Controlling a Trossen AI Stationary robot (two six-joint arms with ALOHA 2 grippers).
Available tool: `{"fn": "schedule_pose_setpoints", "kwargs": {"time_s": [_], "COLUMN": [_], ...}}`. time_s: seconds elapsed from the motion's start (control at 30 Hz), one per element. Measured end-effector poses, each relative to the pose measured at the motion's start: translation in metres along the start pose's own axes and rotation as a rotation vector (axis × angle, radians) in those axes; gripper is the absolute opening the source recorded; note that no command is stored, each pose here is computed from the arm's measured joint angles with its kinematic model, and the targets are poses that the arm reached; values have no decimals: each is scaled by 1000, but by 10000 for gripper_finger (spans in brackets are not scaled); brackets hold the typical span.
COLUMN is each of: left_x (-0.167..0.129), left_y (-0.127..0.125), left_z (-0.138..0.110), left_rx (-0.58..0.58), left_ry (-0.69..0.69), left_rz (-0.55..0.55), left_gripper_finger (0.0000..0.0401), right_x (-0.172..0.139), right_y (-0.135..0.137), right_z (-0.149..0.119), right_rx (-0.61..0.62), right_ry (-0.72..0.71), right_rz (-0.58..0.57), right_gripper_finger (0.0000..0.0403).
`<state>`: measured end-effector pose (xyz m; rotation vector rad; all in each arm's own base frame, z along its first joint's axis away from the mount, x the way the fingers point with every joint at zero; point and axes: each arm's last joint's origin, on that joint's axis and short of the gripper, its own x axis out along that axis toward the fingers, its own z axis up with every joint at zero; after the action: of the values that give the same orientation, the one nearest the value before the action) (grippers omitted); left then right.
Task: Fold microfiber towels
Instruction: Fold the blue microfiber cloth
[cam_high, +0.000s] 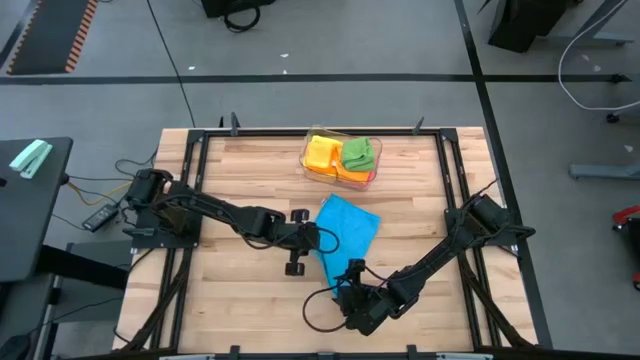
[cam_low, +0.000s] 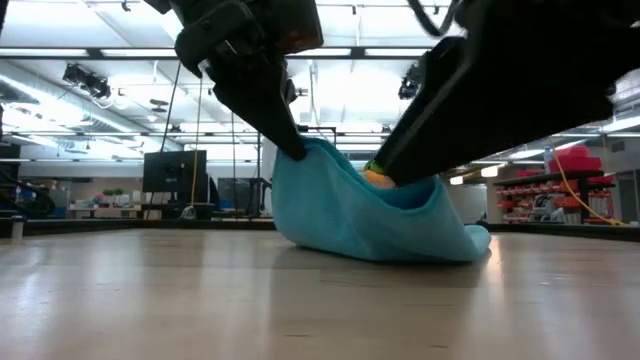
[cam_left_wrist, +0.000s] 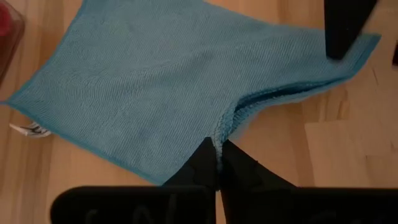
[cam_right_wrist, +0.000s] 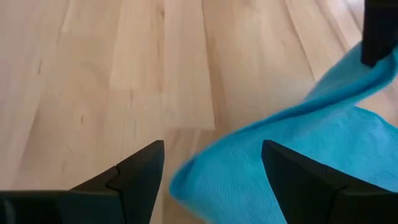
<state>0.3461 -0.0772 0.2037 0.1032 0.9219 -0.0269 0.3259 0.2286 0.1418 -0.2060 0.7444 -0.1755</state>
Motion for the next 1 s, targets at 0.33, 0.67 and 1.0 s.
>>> {"fn": "schedule_pose_setpoints", "kwargs": {"time_s": [0.33,0.67,1.0], "left_x": [0,0,0], "left_y": [0,0,0], "left_z": [-1,-2,-1], "left_rx": [-10,-5,3], "left_ry": [8,16,10], "left_rz": [2,3,2], "left_gripper_finger": [14,36,16], "right_x": [27,22,17], "right_y": [27,35,28], "right_z": [12,6,-5], "right_rx": [-17,60,89], "right_ry": [5,72,123], "right_rz": [-160,-235,-309], "right_gripper_finger": [278,277,277]}}
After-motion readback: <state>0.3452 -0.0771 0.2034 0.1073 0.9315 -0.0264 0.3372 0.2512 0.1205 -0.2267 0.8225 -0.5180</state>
